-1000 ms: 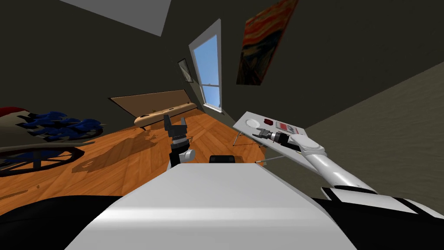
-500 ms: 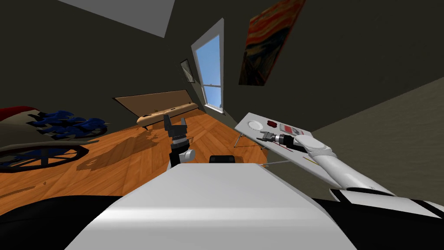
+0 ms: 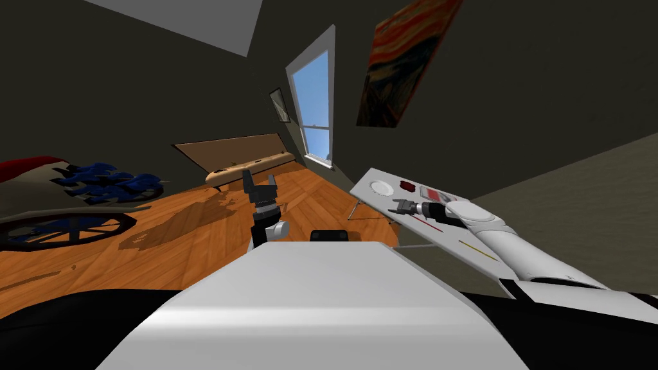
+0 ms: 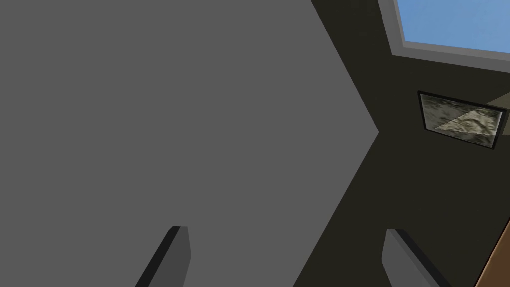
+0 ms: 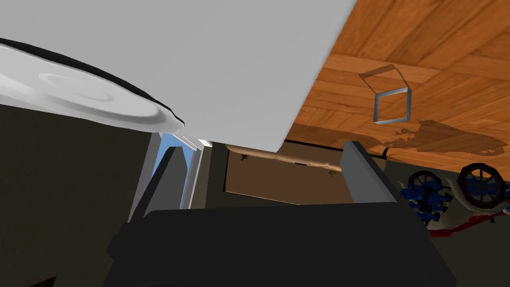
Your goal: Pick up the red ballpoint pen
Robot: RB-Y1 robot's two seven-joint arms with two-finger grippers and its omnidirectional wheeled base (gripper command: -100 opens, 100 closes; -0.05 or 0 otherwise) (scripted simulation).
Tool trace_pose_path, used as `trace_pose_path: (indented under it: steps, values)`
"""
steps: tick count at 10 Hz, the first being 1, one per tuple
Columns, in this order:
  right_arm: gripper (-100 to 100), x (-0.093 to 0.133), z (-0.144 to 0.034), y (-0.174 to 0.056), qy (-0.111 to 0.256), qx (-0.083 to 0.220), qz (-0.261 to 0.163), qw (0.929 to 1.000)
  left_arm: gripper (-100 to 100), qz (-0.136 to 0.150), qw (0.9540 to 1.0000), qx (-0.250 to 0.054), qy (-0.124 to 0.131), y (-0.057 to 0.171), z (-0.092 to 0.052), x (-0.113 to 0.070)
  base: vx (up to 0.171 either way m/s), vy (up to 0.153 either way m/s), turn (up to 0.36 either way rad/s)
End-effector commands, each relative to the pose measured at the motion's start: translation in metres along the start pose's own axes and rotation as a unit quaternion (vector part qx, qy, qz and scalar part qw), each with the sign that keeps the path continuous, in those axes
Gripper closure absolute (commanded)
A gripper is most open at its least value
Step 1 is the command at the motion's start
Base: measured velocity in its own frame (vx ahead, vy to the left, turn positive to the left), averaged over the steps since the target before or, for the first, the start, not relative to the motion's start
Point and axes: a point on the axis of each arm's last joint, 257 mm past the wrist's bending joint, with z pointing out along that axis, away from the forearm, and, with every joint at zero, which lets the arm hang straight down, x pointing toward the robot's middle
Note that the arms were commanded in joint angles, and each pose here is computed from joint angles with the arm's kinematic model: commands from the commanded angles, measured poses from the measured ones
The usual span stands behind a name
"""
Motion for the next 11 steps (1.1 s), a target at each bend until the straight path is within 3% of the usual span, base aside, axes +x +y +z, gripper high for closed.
trace_pose_path:
  steps: [1,2,4,5,8,9,11]
  values:
    - [-100,0.039,-0.017,0.000,0.053,-0.005,0.002,0.9986,0,0.000,1.0000,0.000,0.000,0.000,0.000,0.000,0.099,0.013,0.055]
    - [-100,0.039,-0.017,0.000,0.053,-0.005,0.002,0.9986,0,0.000,1.0000,0.000,0.000,0.000,0.000,0.000,0.082,0.001,0.023]
    - [-100,0.097,-0.050,0.003,0.133,-0.018,0.008,0.9910,0,0.000,1.0000,0.000,0.000,0.000,0.000,0.000,0.104,0.023,0.056]
    - [-100,0.098,-0.050,0.003,0.135,-0.019,0.007,0.9906,0,0.000,1.0000,0.000,0.000,0.000,0.000,0.000,0.097,0.014,0.012]
    - [-100,0.168,-0.104,0.016,0.237,-0.043,0.021,0.9705,0,0.000,1.0000,0.000,0.000,0.000,0.000,0.000,0.113,0.004,0.048]
    - [-100,0.168,-0.104,0.016,0.237,-0.043,0.021,0.9705,0,0.000,1.0000,0.000,0.000,0.000,0.000,0.000,0.103,0.014,0.016]
    - [-100,0.200,-0.135,0.027,0.285,-0.058,0.032,0.9562,0,0.000,1.0000,0.000,0.000,0.000,0.000,0.000,0.076,0.011,0.023]
